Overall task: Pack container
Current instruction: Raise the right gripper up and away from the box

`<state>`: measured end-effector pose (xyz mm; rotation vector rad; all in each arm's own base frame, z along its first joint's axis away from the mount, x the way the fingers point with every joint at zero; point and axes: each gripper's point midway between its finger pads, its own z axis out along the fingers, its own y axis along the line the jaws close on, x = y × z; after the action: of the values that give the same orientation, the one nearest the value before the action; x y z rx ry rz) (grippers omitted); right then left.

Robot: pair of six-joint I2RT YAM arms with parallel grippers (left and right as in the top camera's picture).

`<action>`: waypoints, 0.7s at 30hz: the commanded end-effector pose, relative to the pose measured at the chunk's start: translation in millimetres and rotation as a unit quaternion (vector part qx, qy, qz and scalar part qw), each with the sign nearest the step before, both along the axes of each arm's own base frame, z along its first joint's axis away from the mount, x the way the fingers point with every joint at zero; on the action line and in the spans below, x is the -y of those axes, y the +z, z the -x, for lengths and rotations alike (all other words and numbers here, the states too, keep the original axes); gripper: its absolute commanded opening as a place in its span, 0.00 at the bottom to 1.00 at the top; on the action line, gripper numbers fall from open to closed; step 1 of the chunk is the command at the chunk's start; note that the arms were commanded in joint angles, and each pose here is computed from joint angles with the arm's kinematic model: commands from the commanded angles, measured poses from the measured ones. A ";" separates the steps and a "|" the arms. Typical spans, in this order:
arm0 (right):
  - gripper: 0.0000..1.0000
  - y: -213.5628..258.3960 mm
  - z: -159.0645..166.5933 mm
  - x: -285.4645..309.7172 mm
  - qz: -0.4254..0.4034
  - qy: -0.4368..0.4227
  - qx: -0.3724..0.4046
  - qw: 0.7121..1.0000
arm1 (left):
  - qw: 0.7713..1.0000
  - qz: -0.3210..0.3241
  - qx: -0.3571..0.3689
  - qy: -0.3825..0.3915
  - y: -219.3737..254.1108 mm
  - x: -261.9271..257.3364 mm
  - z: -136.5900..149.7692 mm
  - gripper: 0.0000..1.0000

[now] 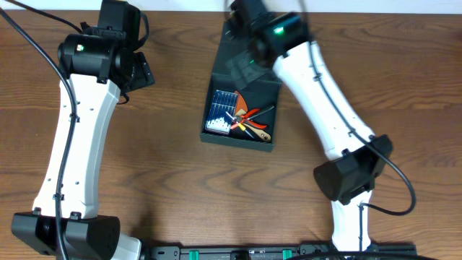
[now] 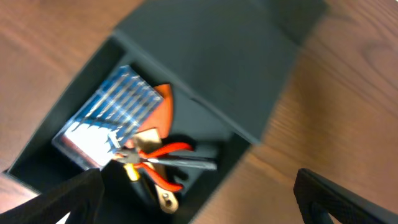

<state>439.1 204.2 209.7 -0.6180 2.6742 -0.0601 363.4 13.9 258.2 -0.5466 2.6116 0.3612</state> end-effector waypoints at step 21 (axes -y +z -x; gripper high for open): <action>0.01 11.4 -23.2 192.8 -0.033 -0.235 -0.032 0.971 | 1.000 -0.002 0.004 0.008 0.5 -2.7 -1.5 0.99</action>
<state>459.3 17.0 209.3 0.0489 2.8503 -0.0887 364.1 13.8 258.4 -0.5468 2.6090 0.3591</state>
